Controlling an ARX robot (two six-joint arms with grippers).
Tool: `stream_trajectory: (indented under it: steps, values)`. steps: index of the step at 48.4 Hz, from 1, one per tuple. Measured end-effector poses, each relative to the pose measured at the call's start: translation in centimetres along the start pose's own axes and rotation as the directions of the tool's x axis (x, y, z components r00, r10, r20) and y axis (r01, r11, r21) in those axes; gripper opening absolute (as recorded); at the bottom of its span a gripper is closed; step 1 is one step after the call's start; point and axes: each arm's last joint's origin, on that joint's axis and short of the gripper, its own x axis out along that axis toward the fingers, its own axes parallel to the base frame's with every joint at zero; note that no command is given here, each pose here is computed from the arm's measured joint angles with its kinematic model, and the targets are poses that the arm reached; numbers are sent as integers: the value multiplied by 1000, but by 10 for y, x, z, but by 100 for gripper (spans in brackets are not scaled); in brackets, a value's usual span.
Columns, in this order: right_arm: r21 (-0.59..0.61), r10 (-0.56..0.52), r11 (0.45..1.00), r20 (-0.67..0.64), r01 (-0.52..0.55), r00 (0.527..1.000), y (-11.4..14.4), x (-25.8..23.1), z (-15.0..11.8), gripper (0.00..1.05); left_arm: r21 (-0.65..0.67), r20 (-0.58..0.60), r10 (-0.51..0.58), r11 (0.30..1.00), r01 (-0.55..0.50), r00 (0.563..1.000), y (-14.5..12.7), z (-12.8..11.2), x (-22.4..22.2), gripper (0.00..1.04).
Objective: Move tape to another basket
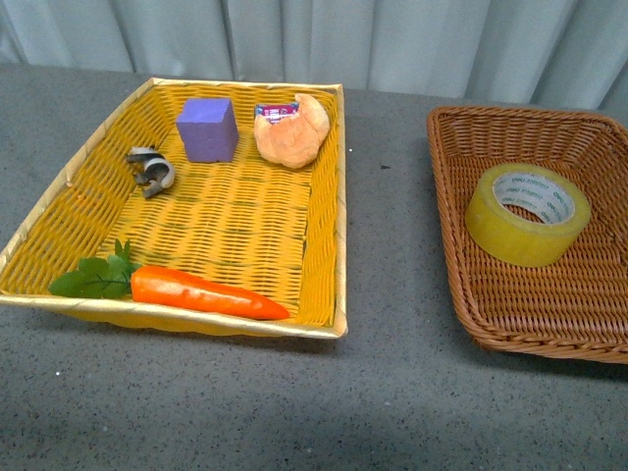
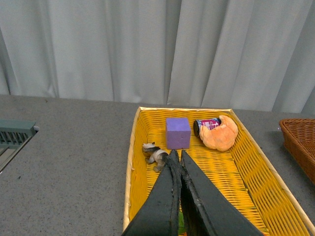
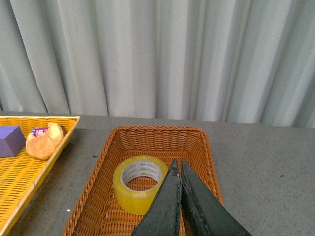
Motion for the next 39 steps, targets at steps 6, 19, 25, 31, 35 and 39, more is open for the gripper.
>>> stream_trajectory:
  steps: [6,19,25,31,35,39]
  values:
    - [0,0,1000,2,0,1000,0,-4,0,1,0,2,0,1000,0,1000,0,0,-4,4]
    - [0,0,1000,3,0,1000,0,-10,0,1,0,3,0,1000,0,1000,0,1,-11,4]
    - [0,0,1000,3,0,1000,0,-12,0,1,0,3,0,1000,0,1000,0,0,-13,4]
    - [0,2,1000,-32,-2,999,0,-20,-4,1,0,-11,0,1000,0,1000,0,-2,-18,4]
    - [0,0,1000,-7,0,1000,0,-23,-3,1,0,-25,1,1000,-1,1000,0,-4,-24,4]
    - [0,0,1000,-4,0,1000,0,-24,-3,1,0,-3,-1,1000,1,1000,0,-2,-26,4]
